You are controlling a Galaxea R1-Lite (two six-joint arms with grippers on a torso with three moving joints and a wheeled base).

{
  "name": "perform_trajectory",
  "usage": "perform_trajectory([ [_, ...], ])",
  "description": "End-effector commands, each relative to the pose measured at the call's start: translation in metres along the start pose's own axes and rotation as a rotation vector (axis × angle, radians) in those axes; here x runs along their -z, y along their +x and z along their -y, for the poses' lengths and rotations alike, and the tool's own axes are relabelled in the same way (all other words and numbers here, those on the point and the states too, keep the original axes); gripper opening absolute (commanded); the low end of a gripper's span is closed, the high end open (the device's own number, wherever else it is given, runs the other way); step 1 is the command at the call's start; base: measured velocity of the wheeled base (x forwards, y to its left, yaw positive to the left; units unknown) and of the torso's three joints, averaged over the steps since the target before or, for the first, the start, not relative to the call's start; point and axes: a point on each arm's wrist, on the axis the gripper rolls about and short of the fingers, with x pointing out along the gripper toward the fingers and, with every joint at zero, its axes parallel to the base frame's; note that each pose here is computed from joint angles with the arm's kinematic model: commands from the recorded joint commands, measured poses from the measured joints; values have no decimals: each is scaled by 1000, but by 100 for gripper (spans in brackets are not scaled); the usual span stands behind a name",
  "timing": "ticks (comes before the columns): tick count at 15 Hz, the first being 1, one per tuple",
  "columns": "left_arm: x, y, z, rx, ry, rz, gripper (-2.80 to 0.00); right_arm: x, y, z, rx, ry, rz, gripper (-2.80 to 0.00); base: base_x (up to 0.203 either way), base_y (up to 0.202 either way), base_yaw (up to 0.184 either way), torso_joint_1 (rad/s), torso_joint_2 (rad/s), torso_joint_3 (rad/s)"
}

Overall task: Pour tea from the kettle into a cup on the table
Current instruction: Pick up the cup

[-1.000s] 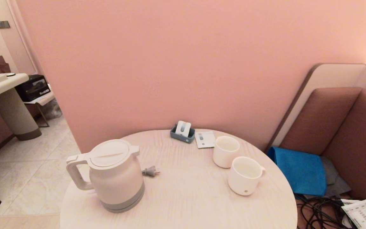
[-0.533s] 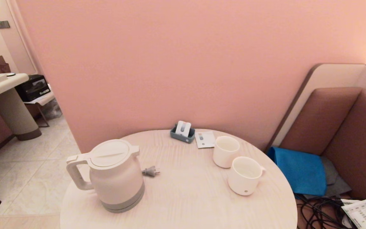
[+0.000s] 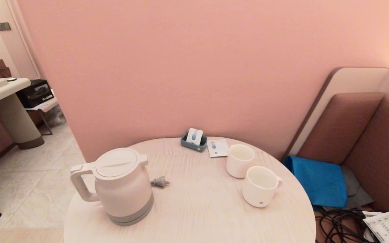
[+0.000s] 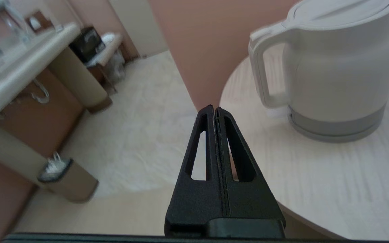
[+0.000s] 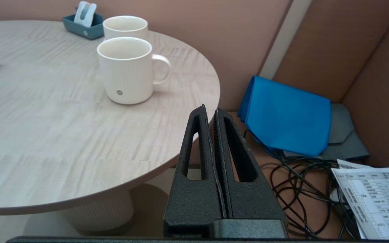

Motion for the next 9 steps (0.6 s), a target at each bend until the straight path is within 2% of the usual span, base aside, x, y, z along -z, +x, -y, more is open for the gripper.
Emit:
perform_trajectory([
  [1,9,1,3,-6,-33,-33,-280,0,0,0,-1,-1,0,-280,0,0,0,0,0,0],
  [3,29,3,10,21,-83,-98,-280,0,0,0,-1,-1,0,-280,0,0,0,0,0,0],
  [5,32,4,13,113,-224,-99,-280,0,0,0,-1,-1,0,-280,0,0,0,0,0,0],
  [6,30,3,13,154,-256,-89,-280,0,0,0,-1,-1,0,-280,0,0,0,0,0,0],
  [8,31,3,14,189,-259,-88,-280,0,0,0,-1,-1,0,-280,0,0,0,0,0,0],
  [9,32,2,14,246,-256,-87,-280,0,0,0,-1,-1,0,-280,0,0,0,0,0,0],
])
